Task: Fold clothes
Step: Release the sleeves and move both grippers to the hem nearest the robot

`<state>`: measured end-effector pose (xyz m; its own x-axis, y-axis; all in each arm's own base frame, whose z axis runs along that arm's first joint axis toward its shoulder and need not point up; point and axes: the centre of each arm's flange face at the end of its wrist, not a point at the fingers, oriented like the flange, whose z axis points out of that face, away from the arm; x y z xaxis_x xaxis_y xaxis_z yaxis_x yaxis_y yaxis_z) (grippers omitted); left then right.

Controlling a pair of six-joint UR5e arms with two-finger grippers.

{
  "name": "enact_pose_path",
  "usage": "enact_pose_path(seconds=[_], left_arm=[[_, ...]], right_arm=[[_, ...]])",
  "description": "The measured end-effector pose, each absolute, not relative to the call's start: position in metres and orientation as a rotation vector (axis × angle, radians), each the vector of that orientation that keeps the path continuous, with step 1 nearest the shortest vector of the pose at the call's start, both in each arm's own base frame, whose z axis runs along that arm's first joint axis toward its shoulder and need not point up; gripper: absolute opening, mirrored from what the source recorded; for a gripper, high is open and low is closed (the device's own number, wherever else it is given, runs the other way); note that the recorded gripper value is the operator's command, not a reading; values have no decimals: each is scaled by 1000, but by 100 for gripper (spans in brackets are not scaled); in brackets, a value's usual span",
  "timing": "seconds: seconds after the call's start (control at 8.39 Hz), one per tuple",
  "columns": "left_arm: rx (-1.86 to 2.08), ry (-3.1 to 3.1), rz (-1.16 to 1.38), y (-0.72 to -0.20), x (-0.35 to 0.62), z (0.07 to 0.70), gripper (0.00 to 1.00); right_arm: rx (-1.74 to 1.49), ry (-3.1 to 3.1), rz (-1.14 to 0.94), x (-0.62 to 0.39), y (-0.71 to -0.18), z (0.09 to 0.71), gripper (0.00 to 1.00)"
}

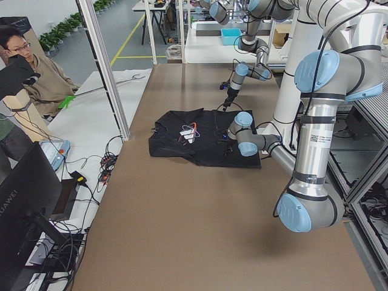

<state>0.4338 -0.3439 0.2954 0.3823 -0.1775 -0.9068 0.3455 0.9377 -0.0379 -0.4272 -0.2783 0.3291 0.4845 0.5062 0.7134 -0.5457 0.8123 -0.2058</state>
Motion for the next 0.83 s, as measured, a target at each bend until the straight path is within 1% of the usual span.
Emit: enact_pose_path(seconds=[0.24,0.48,0.71,0.83], left_arm=[[186,1127,-354,-329,441,295,100],[221,1115,-364,-318,447,297,100],[234,1087,-368,-313,449,286,100],[233,1061,-369,-313,451,276,100]], right_arm=[[-27,-785,717,-439,-208,351,70],[-35,-723,703,-452,-147,370,66],[-37,-701,672,-457,-109,380,60],[-37,-699,663,-458,-101,382,59]])
